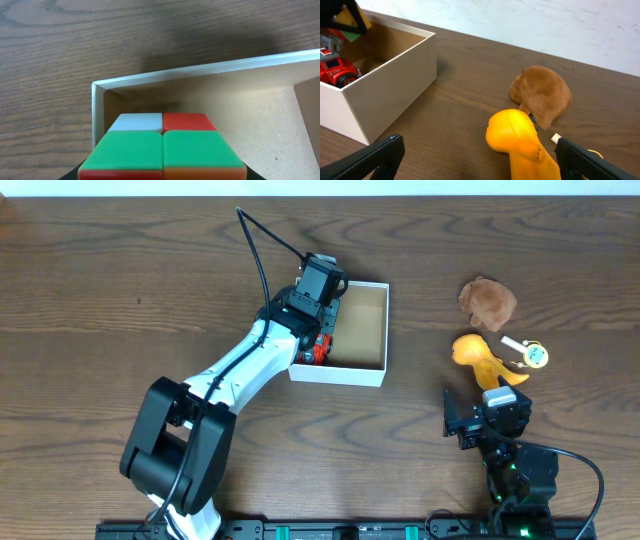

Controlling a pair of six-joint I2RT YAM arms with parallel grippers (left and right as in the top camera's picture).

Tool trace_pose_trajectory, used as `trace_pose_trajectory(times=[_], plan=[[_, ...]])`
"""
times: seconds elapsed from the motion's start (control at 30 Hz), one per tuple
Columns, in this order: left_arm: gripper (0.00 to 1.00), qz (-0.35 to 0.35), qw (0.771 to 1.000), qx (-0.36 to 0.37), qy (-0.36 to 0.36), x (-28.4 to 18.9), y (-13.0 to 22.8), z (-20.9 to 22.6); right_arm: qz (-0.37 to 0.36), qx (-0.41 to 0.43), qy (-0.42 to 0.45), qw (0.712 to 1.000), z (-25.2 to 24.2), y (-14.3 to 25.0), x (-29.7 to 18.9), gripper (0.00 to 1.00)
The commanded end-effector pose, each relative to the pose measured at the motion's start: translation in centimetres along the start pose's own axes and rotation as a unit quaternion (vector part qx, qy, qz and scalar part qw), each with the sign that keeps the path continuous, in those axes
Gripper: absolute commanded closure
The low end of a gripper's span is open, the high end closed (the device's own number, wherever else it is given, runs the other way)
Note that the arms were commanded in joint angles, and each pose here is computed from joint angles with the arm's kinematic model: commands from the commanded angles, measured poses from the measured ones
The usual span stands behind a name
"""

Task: Pack container

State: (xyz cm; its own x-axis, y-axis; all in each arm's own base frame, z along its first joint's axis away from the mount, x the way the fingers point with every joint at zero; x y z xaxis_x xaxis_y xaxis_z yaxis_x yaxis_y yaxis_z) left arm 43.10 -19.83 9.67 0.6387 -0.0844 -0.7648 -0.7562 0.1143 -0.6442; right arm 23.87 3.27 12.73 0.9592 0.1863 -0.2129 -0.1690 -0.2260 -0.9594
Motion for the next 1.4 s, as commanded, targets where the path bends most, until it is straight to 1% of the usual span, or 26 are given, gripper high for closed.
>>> trace_pose_trajectory(times=[0.0, 0.07, 0.17, 0.23, 0.3, 0.37, 0.4, 0.67, 0.83, 0.9, 0.93, 1.07, 1.1, 1.23, 1.27, 1.37], plan=[[0.64, -0.008, 1.0, -0.006, -0.01, -0.1, -0.8, 0.4, 0.0, 0.007, 0.003, 1.0, -0.2, 0.1, 0.0, 0.01], [0.64, -0.008, 1.0, -0.006, -0.009, -0.1, -0.8, 0.4, 0.0, 0.007, 0.003, 1.0, -0.2, 0.1, 0.0, 0.01], [0.49, -0.009, 1.0, -0.006, -0.012, -0.1, -0.8, 0.4, 0.0, 0.007, 0.003, 1.0, -0.2, 0.1, 0.0, 0.01], [0.47, -0.009, 1.0, -0.006, -0.013, -0.1, -0.8, 0.5, 0.0, 0.007, 0.003, 1.0, -0.2, 0.1, 0.0, 0.01], [0.4, -0.01, 1.0, -0.006, -0.017, -0.1, -0.8, 0.6, 0.0, 0.007, 0.003, 1.0, -0.2, 0.1, 0.0, 0.01], [0.39, -0.01, 1.0, -0.007, -0.017, -0.1, -0.8, 0.7, 0.0, 0.007, 0.003, 1.0, -0.2, 0.1, 0.0, 0.01], [0.36, -0.01, 1.0, -0.007, -0.017, -0.1, -0.8, 0.7, 0.0, 0.007, 0.003, 1.0, -0.2, 0.1, 0.0, 0.01], [0.35, -0.017, 0.999, -0.009, -0.034, -0.2, -1.1, 1.3, 0.0, 0.007, 0.003, 1.0, -0.2, 0.1, 0.0, 0.01], [0.35, -0.025, 0.999, -0.009, -0.021, -0.4, -1.5, 0.6, 0.0, 0.007, 0.003, 1.0, -0.2, 0.1, 0.0, 0.01], [0.38, -0.024, 1.0, -0.007, 0.002, -0.6, -1.5, -0.4, 0.0, 0.007, 0.003, 1.0, -0.2, 0.1, 0.0, 0.01], [0.43, -0.023, 1.0, -0.006, 0.013, -0.8, -1.5, -0.9, 0.0, 0.007, 0.003, 1.0, -0.2, 0.1, 0.0, 0.01], [0.8, -0.021, 0.999, 0.002, 0.051, -1.6, -1.4, -2.7, 0.0, 0.007, 0.003, 1.0, -0.2, 0.1, 0.0, 0.01], [0.87, -0.02, 0.998, 0.003, 0.057, -1.8, -1.4, -3.0, 0.0, 0.007, 0.003, 1.0, -0.2, 0.1, 0.0, 0.01], [0.9, 0.0, 0.997, 0.013, 0.07, -2.0, -0.3, -3.9, 0.0, 0.007, 0.003, 1.0, -0.2, 0.1, 0.0, 0.01], [0.94, 0.005, 0.997, 0.015, 0.069, -2.1, 0.0, -4.0, 0.0, 0.007, 0.003, 1.0, -0.2, 0.1, 0.0, 0.01], [0.94, 0.02, 0.997, 0.022, 0.067, -2.1, 0.8, -4.1, 0.0, 0.007, 0.003, 1.0, -0.2, 0.1, 0.0, 0.01]])
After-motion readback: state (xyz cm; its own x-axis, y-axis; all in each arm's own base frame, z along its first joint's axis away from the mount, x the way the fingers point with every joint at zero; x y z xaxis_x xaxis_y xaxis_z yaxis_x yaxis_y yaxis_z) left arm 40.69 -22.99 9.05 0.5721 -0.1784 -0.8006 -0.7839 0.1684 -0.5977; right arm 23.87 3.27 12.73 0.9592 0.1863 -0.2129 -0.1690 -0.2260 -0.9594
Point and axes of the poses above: each gripper's point midway between its finger pads, its own x axis out along the fingers, its own z axis along the line the jaws close on, y = z × x, the point moved 1 cm from there along -x, back along the fingers, and after that the axes turned 5 degrees about -x, right-handed, at the moved point
